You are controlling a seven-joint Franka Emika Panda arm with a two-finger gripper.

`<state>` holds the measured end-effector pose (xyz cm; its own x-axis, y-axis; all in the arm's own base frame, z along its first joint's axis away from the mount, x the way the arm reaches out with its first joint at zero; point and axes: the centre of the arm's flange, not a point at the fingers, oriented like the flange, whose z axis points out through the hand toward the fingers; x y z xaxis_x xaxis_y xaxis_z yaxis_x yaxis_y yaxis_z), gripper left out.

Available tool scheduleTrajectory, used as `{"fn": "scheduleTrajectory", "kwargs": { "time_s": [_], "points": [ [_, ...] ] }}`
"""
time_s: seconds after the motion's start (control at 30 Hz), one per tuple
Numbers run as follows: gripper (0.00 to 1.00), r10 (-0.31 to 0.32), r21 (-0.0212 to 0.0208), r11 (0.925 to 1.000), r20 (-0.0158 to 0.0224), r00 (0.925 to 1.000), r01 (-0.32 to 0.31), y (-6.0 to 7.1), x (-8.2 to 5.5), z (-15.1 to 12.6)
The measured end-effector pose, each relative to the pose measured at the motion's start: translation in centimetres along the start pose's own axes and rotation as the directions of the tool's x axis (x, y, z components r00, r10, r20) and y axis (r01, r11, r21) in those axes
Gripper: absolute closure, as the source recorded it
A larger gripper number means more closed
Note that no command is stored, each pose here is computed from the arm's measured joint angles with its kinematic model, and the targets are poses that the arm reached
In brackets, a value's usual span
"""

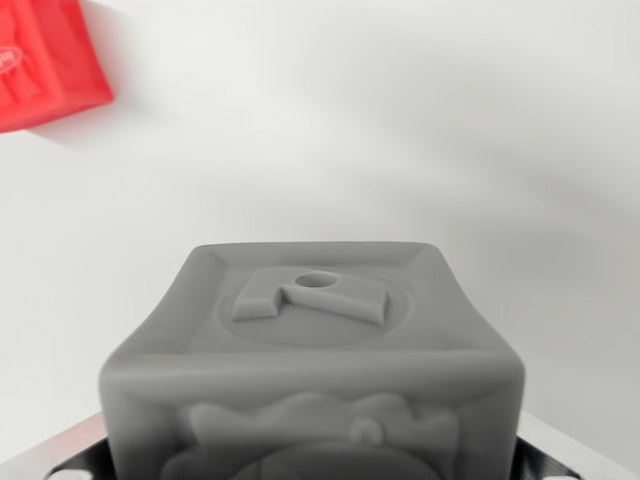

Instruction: Destack cube

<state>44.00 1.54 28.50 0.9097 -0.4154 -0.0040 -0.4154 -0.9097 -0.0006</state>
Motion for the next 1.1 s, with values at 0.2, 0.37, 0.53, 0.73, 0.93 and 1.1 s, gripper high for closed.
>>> {"fn": "scheduleTrajectory", "kwargs": {
  "time_s": [0.2,0.37,0.53,0.73,0.93,1.1],
  "points": [
    [1.00,0.020,0.0003,0.9998,-0.0005,0.9998,-0.020,1.0,0.4,0.2],
    [1.00,0.038,0.0004,0.9993,-0.0001,0.9993,-0.038,1.9,0.7,0.4],
    [1.00,0.058,0.0003,0.9983,0.0003,0.9983,-0.058,2.9,1.1,0.6],
    [1.00,0.079,0.0004,0.9968,0.0005,0.9968,-0.079,4.0,1.6,0.8],
    [1.00,0.101,0.0003,0.9949,0.0009,0.9949,-0.101,5.1,2.0,1.0],
    [1.00,0.118,0.0006,0.9930,0.0003,0.9930,-0.118,6.0,2.3,1.2]
  ]
}}
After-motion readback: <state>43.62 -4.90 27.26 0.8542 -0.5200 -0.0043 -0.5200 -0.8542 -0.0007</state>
